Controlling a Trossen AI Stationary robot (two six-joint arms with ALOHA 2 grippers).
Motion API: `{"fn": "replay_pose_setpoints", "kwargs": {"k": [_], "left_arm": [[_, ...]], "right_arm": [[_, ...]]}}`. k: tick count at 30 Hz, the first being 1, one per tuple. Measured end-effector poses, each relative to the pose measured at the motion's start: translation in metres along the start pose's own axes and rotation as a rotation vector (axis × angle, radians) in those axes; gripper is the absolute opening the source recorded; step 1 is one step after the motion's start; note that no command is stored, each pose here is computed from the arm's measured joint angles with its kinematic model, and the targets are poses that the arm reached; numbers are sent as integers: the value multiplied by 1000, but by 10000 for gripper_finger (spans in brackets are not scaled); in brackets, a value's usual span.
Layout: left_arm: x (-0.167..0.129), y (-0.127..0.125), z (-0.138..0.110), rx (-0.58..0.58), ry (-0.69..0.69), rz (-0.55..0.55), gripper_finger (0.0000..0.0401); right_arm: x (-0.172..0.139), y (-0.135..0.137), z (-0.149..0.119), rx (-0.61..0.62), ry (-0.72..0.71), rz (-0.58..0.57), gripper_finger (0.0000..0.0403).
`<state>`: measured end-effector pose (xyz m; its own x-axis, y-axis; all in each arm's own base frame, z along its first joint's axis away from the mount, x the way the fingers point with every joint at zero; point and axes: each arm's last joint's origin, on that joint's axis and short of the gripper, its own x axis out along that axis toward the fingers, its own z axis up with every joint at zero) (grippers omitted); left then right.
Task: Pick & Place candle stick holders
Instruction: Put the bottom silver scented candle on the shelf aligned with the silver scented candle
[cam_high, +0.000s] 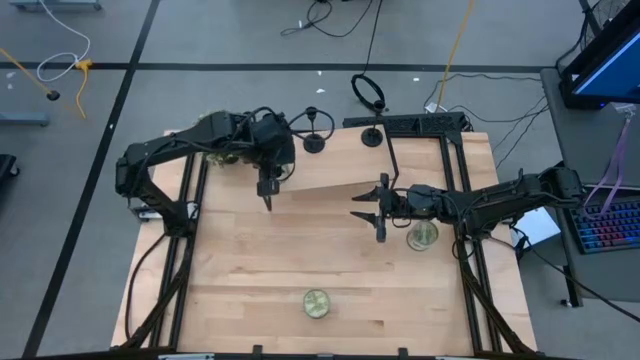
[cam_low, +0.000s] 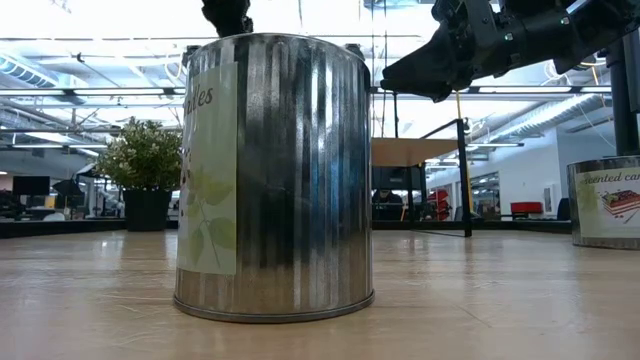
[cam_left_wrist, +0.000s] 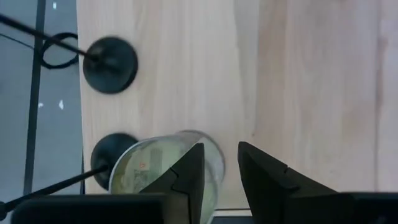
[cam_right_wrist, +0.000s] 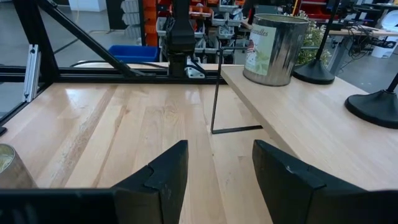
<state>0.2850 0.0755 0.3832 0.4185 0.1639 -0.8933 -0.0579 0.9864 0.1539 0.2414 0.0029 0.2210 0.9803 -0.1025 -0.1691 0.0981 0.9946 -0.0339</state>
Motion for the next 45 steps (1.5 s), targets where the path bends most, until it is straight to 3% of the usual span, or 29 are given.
{"fn": "replay_pose_setpoints", "kwargs": {"k": [9, 15, 19, 28, 32, 37, 45], "left_arm": [[-4, -52, 10, 45, -20, -81, 104], [11, -95, 8, 128, -16, -168, 104], [31, -124, 4, 239, -42, -259, 104], [79, -182, -12, 666, -266, -391, 104], [83, -199, -14, 726, -361, -411, 104], [82, -220, -23, 780, -403, -519, 104], [115, -255, -29, 982, -467, -475, 104]], "right_arm": [[0, 0, 0, 0, 0, 0, 171], [0, 0, 0, 0, 0, 0, 171], [0, 0, 0, 0, 0, 0, 171], [0, 0, -3, -3, 30, 1, 171], [0, 0, -3, -8, 30, 0, 171], [0, -1, -3, -82, 30, -1, 171], [0, -1, -3, 37, 30, -2, 171]]}}
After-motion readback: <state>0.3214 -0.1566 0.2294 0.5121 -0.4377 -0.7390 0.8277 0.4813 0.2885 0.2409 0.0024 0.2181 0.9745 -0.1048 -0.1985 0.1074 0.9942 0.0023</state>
